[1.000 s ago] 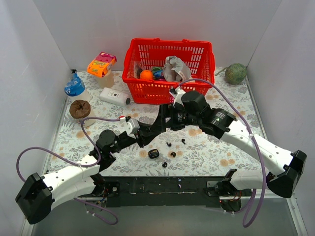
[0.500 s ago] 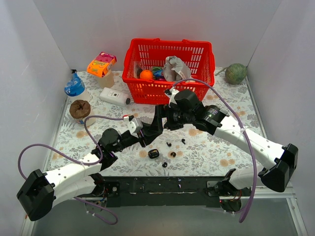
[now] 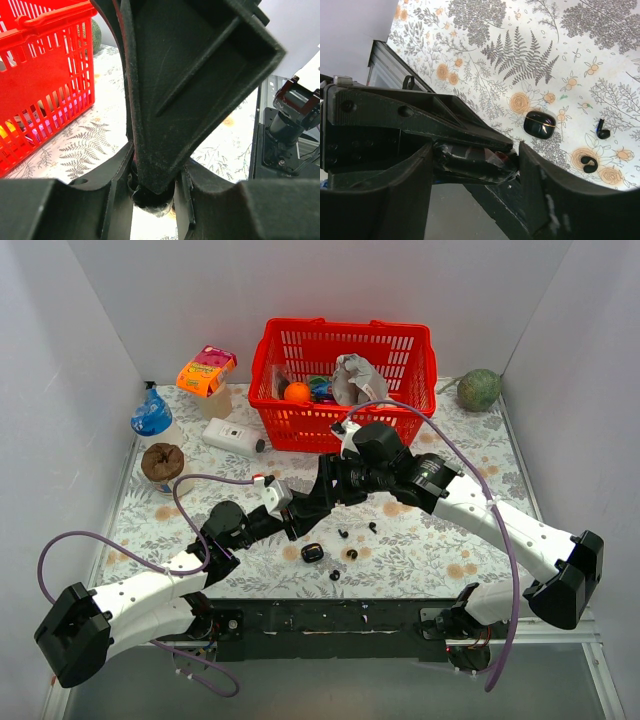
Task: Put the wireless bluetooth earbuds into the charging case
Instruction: Adjust the charging case.
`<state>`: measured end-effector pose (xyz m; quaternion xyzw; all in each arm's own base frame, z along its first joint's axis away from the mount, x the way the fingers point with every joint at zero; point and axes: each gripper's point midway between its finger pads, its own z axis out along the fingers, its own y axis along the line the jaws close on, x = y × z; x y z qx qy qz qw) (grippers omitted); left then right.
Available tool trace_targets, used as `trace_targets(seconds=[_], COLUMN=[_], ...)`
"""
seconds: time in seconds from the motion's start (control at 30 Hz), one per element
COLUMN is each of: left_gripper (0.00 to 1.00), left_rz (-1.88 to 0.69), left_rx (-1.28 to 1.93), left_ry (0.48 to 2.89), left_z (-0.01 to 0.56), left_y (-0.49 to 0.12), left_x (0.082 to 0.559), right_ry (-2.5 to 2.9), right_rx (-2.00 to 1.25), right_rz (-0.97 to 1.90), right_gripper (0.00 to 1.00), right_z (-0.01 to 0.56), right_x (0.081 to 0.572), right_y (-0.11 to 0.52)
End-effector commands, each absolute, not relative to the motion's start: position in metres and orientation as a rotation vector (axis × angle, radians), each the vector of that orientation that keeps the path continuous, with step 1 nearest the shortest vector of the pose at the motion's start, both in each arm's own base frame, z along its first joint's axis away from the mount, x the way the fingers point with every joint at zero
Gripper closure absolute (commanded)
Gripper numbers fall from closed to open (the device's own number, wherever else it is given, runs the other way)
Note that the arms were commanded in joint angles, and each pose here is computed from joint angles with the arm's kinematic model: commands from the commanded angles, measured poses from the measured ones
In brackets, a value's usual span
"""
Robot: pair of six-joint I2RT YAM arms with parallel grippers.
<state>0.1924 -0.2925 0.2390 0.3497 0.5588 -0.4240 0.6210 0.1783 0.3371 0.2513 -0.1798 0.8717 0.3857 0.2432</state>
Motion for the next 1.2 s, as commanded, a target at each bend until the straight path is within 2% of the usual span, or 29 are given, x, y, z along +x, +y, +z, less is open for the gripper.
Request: trace_targets(seconds=[0.0, 0.03, 0.07, 0.1, 0.13, 0.17, 0.27, 0.43, 0.6, 0.63, 0.67, 0.7, 0.87, 0.97, 1.0, 1.17], left_gripper=[0.81, 0.78, 0.74, 0.7, 0.68, 0.66, 0.63, 0.56, 0.37, 0.31, 0.19, 0.17, 0.18, 0.26, 0.33, 0.54], left_rz=[-0.968, -0.97, -0.978, -0.977, -0.978, -0.983, -0.991, -0.997, -1.009, -1.015, -1.012, -1.011, -1.009, -1.017, -1.019, -1.029], left_rx=[0.776, 0.777, 0.777, 0.776, 0.775, 0.77, 0.77, 0.755, 0.753, 0.749, 0.745, 0.746, 0.76, 0.777, 0.78, 0.785], left_ry=[1.221, 1.225, 1.23, 1.234, 1.232, 1.239, 1.247, 1.265, 1.278, 1.283, 1.283, 1.282, 1.292, 1.288, 1.287, 1.276], left_z=[0.264, 0.263, 0.262, 0.261, 0.262, 0.261, 0.259, 0.258, 0.253, 0.25, 0.25, 0.25, 0.243, 0.24, 0.239, 0.239], left_y=[-0.293, -0.293, -0.293, -0.293, -0.293, -0.293, -0.294, -0.294, -0.293, -0.292, -0.292, -0.292, -0.291, -0.292, -0.293, -0.294], left_x=[0.194, 0.194, 0.193, 0.193, 0.193, 0.193, 0.193, 0.195, 0.192, 0.191, 0.191, 0.191, 0.19, 0.187, 0.187, 0.185], right_ry=[2.335, 2.336, 2.334, 2.333, 2.333, 2.34, 2.331, 2.321, 2.307, 2.303, 2.298, 2.296, 2.287, 2.279, 2.279, 2.272], right_rx=[-0.5, -0.5, -0.503, -0.505, -0.507, -0.505, -0.508, -0.506, -0.512, -0.512, -0.514, -0.512, -0.516, -0.516, -0.516, -0.52], right_rz=[1.078, 1.077, 1.079, 1.077, 1.08, 1.075, 1.081, 1.077, 1.087, 1.092, 1.095, 1.093, 1.092, 1.094, 1.094, 1.109], right_gripper=[0.54, 0.59, 0.69, 0.72, 0.75, 0.84, 0.99, 0.99, 0.99, 0.99, 0.99, 0.99, 0.99, 0.99, 0.99, 0.99], right_z=[0.262, 0.262, 0.262, 0.263, 0.263, 0.261, 0.263, 0.266, 0.27, 0.272, 0.274, 0.275, 0.282, 0.285, 0.286, 0.289], right_x=[0.182, 0.182, 0.181, 0.181, 0.18, 0.18, 0.179, 0.179, 0.178, 0.178, 0.178, 0.178, 0.177, 0.178, 0.178, 0.175], right_y=[0.341, 0.341, 0.34, 0.34, 0.34, 0.339, 0.339, 0.336, 0.336, 0.336, 0.336, 0.336, 0.335, 0.334, 0.334, 0.333])
